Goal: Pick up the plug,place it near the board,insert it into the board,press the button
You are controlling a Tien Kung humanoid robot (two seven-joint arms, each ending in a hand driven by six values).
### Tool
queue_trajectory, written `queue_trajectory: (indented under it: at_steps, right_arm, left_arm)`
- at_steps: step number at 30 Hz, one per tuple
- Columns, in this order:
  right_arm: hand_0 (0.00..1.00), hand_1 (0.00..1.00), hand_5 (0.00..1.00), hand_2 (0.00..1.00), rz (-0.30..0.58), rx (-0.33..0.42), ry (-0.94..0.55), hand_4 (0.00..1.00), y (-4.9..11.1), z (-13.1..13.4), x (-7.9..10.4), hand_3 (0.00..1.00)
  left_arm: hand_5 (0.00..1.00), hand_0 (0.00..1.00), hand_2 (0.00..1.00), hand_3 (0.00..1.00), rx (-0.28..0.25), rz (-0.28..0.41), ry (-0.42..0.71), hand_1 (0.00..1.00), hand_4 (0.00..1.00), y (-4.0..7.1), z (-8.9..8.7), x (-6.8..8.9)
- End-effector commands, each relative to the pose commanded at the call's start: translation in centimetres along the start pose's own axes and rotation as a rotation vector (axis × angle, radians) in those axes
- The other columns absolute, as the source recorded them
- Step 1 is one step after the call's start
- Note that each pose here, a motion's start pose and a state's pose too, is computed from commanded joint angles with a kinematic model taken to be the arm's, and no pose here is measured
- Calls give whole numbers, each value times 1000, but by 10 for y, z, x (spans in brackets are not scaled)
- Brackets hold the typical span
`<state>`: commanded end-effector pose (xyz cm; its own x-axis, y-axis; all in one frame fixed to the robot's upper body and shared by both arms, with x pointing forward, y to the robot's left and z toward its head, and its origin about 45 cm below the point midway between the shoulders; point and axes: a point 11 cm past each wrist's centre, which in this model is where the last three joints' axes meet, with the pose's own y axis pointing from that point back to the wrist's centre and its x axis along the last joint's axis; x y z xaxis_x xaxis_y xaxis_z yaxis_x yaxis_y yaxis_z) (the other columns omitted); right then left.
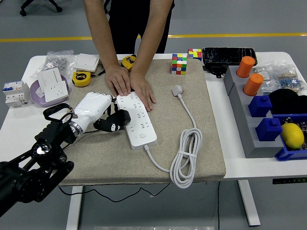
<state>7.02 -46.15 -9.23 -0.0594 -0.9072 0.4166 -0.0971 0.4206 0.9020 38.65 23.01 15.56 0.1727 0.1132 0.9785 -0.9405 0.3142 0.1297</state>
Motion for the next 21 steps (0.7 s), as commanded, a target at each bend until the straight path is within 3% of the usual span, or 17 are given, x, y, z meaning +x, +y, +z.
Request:
queue_trajectory:
  at_steps: [7, 8, 13, 14, 19, 20, 21]
  right_arm:
    - [900, 875, 998, 858, 28, 13, -4, 998, 0, -2, 2, 904]
    - [884, 862, 998, 851, 44, 19, -8, 998, 0, -3, 4, 896]
    - [884, 862, 998, 851, 72, 32, -20, 998, 0, -5, 8, 896]
    - [872, 851, 998, 840, 75, 32, -21, 998, 0, -5, 8, 887]
    - [872, 851, 998, 840, 76, 30, -24, 998, 0, -4, 8, 887]
    - [871, 851, 998, 839, 75, 30, -24, 998, 0, -4, 8, 883]
    - [871, 851, 998, 839, 74, 31, -24, 998, 0, -5, 8, 883]
  left_arm:
    - [143, 463, 299, 370, -8, 10, 9, 334, 576, 0, 2, 3]
    - [133, 506, 454, 484, -9, 10, 10, 500, 622, 0, 2, 3]
    - [133, 506, 454, 484, -11, -3, 6, 500, 622, -1, 3, 2]
    - [179, 620, 667, 562, -12, -4, 4, 727, 804, -1, 3, 2]
    - [179, 620, 667, 562, -17, -9, -3, 727, 804, -1, 4, 2]
    - [173, 647, 733, 581, -16, -10, -5, 767, 815, -1, 4, 2]
    - [173, 647, 733, 581, -16, -11, -7, 767, 815, -1, 3, 2]
